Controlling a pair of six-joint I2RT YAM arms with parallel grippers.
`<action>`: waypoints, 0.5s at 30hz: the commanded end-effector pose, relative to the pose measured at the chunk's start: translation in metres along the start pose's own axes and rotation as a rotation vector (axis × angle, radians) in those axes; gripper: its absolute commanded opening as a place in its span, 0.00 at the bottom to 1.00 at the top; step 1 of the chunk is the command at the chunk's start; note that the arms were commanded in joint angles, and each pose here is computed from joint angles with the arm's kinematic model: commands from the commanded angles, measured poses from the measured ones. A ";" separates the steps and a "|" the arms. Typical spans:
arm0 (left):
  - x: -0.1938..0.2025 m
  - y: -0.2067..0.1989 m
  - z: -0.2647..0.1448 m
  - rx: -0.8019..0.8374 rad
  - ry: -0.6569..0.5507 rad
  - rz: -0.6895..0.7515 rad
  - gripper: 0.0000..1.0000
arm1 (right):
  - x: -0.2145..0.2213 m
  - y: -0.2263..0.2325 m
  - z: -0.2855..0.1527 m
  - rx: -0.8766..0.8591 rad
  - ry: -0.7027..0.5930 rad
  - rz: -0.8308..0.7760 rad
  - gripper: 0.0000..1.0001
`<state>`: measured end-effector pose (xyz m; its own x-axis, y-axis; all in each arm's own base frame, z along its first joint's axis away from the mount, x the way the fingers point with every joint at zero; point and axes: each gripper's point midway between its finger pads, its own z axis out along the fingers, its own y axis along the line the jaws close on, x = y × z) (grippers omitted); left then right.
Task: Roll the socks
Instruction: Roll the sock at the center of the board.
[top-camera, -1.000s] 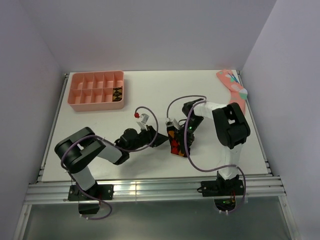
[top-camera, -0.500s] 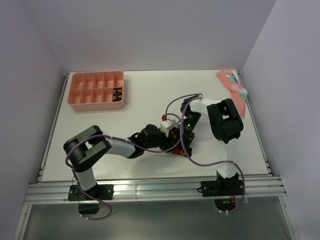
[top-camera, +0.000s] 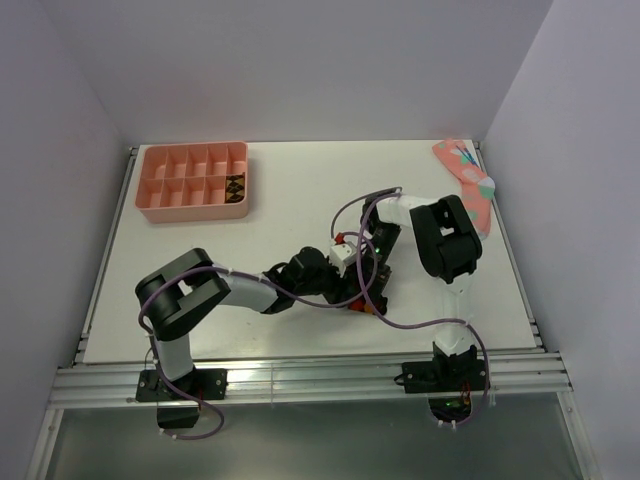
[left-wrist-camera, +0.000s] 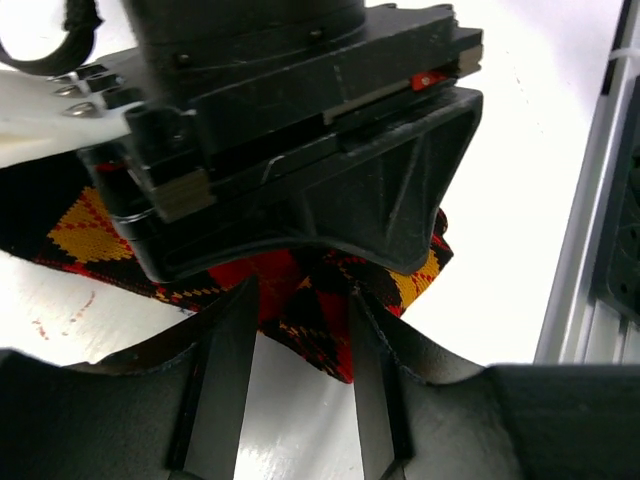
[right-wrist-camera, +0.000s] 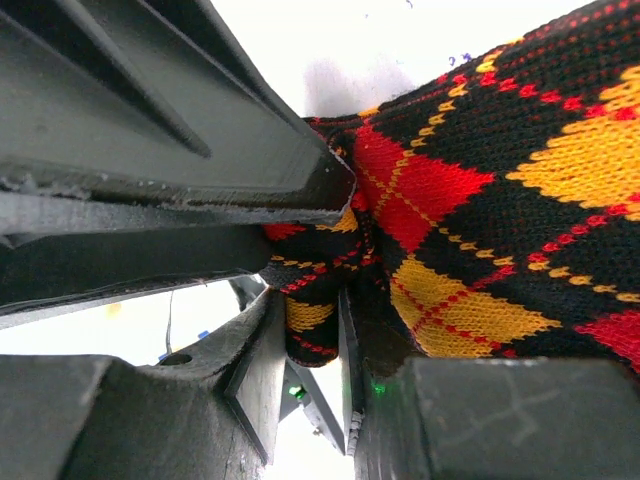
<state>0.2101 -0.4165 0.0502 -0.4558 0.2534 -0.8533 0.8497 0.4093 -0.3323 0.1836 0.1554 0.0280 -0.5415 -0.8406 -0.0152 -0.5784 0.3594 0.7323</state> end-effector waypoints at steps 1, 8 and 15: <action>-0.002 -0.023 0.003 0.102 0.008 0.051 0.47 | -0.003 -0.018 -0.005 0.067 0.016 -0.014 0.24; 0.003 -0.031 0.006 0.151 0.027 0.058 0.48 | -0.004 -0.020 -0.004 0.073 0.016 -0.005 0.24; -0.002 -0.039 0.006 0.189 0.017 0.069 0.49 | -0.005 -0.022 -0.004 0.076 0.015 0.001 0.24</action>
<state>0.1935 -0.4251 0.0535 -0.4330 0.2813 -0.8563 0.8853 0.3112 -0.3455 0.1808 0.1520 0.0285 -0.5480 -0.8358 0.0336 -0.5535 0.3924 0.7346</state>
